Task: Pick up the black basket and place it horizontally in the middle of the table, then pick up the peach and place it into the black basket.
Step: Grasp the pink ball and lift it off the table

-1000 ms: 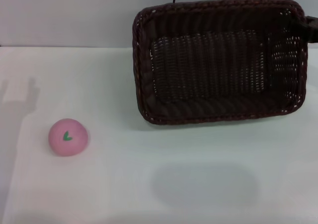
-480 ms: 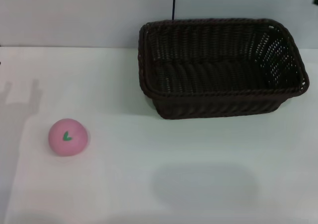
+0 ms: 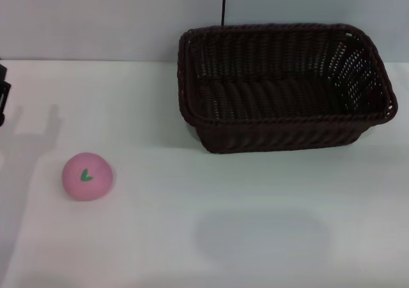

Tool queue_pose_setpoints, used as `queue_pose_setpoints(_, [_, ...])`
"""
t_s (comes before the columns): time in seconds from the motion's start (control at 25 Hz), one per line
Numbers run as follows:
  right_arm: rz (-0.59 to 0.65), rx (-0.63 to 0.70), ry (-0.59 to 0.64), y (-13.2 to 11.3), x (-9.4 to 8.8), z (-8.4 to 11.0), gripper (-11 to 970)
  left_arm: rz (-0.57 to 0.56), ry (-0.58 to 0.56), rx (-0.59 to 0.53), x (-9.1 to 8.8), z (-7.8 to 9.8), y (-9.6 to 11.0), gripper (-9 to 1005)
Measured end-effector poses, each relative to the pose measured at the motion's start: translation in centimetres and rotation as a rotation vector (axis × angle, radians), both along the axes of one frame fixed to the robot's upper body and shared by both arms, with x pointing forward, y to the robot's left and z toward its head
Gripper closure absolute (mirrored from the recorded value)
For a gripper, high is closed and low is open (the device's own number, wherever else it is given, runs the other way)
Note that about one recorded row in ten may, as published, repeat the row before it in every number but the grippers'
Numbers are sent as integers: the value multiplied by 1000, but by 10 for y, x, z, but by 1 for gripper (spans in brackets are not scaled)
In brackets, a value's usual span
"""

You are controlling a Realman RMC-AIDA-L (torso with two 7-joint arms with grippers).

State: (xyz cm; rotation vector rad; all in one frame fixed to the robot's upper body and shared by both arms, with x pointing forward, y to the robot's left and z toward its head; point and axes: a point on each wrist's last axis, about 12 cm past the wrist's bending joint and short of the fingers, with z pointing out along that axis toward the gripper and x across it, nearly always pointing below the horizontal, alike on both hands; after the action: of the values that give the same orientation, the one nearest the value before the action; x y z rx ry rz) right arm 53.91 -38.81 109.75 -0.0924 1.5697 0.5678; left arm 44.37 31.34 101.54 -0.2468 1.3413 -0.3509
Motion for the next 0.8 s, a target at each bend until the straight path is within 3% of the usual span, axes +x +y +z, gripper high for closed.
queue_pose_setpoints(0.08, [-58,17,-71,-1,-22,-9,339,-82,-3,68,-4,0,1,307])
queue_pose_setpoints(0.32, [-175,87,-88,-7,-46,-30,339,-201,-5,157,-12,1,4,308])
queue_pose_setpoints(0.36, [-193,92,-85,-8,-48,-33,339,-307,24,206,-21,1,14,308])
queue_pose_setpoints(0.6, [-244,119,-73,-8,-55,-42,339,-417,97,266,-38,-4,26,309])
queue_pose_setpoints(0.8, [-241,126,-76,-6,-53,-41,339,-481,166,310,-44,-12,23,310])
